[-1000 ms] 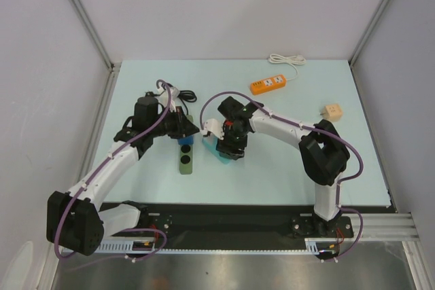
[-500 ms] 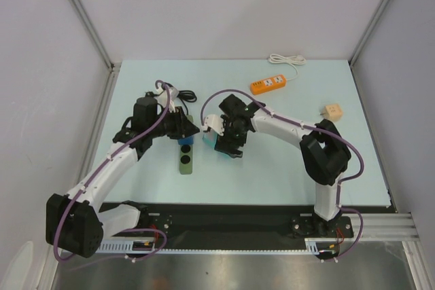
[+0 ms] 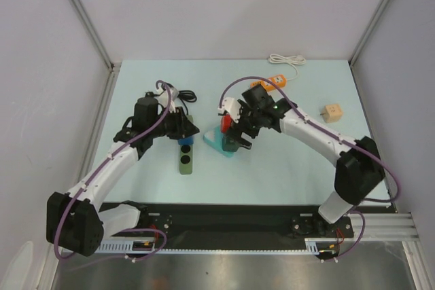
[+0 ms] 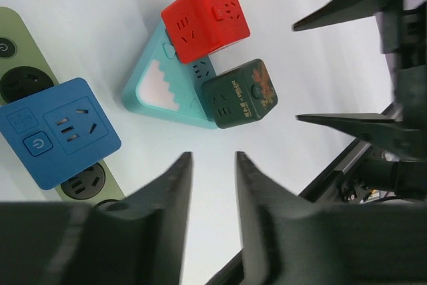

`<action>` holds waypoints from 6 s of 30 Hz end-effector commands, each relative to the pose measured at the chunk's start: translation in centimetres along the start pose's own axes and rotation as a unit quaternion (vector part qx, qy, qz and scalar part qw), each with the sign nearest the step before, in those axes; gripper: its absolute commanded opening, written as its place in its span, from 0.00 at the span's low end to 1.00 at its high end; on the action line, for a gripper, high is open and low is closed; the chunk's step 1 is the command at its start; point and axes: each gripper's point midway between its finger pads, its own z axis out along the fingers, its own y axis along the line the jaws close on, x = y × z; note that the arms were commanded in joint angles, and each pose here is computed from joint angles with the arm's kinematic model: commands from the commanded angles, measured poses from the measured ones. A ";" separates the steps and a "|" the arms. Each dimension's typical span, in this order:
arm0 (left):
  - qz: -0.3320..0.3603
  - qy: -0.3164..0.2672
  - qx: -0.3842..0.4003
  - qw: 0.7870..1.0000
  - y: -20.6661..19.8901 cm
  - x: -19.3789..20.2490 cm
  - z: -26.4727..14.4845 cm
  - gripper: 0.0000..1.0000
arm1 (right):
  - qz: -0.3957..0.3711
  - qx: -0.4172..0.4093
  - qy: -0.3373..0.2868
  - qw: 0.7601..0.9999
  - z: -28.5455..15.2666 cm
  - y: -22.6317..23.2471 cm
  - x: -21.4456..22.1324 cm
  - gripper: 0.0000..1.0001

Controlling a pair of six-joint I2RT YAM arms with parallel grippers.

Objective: Insert the plug

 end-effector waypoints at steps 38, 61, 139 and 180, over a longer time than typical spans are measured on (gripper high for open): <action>0.004 0.081 -0.042 0.996 -1.8 3.5 8.9 0.00 | 0.335 0.023 -0.160 0.928 0.9 1.4 -3.9 0.00; 0.010 0.085 -0.043 0.995 -2.2 2.8 8.9 0.00 | 0.342 0.063 -0.112 0.931 2.6 1.9 -1.1 0.00; 0.219 -0.098 0.053 0.969 -9.8 -5.6 -3.0 0.87 | 0.540 0.325 0.111 0.769 -9.8 -21.8 26.6 0.55; 0.226 -0.078 0.042 0.970 -8.7 -5.0 -1.8 0.89 | 0.527 0.271 0.059 0.803 -8.7 -26.3 27.8 0.54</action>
